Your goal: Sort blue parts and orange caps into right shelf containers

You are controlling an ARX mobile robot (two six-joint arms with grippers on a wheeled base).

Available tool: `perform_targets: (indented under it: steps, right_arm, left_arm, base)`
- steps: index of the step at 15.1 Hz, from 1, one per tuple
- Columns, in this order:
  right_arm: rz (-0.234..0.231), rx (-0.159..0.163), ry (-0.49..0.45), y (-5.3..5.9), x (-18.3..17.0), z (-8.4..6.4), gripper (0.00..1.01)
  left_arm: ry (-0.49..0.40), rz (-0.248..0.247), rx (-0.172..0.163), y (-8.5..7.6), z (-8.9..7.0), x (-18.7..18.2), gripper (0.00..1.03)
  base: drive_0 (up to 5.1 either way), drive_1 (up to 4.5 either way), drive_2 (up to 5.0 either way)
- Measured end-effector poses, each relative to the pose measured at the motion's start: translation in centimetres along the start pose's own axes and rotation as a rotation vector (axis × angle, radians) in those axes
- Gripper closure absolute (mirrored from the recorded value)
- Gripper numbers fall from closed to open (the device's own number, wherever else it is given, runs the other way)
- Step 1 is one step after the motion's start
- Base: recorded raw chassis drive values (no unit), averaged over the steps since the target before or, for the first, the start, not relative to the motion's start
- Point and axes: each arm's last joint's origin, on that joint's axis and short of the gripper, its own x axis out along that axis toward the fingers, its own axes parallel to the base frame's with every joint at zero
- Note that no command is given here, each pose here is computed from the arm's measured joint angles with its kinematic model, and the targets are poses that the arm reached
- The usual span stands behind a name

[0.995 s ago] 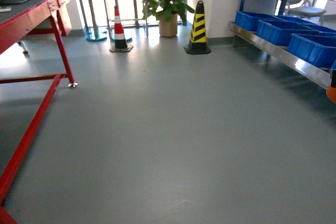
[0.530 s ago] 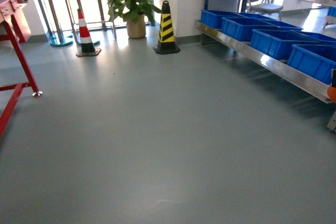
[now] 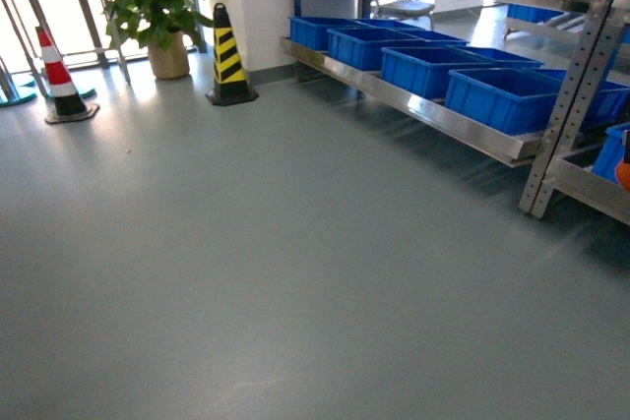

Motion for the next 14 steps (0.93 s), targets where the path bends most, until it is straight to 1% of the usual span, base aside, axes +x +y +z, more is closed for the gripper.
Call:
perform_targets:
  steps: [14]
  right_arm:
    - [0.000,0.000,0.000,0.00,0.00,0.00,0.57]
  left_arm:
    - [0.000,-0.001,0.000,-0.01,0.00,0.00,0.59]
  base:
    - [-1.6,-1.61,-1.6]
